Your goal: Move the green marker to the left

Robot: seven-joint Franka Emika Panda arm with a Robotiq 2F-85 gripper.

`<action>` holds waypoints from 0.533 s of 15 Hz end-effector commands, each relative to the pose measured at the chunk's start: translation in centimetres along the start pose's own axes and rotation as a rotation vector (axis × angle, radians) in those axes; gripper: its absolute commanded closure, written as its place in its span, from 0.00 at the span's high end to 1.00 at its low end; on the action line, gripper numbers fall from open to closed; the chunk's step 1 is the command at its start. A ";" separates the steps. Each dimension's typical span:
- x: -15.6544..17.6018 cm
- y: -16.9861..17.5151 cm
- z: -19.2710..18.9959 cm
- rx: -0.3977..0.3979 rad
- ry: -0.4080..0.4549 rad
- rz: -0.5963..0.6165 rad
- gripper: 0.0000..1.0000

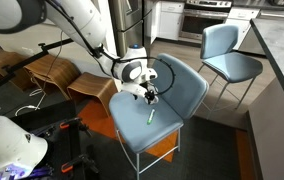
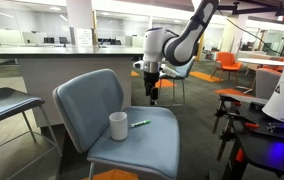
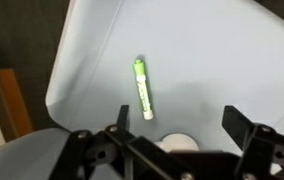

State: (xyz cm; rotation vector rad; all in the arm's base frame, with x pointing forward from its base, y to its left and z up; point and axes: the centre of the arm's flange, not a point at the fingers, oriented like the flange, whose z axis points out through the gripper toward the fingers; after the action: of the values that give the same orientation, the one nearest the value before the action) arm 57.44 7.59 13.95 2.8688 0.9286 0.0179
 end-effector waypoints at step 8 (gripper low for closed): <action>5.0 2.1 11.3 0.055 0.036 -0.208 1.00</action>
State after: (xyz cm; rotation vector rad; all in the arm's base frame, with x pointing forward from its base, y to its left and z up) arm 61.17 7.84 4.79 2.8049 1.2073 -0.0007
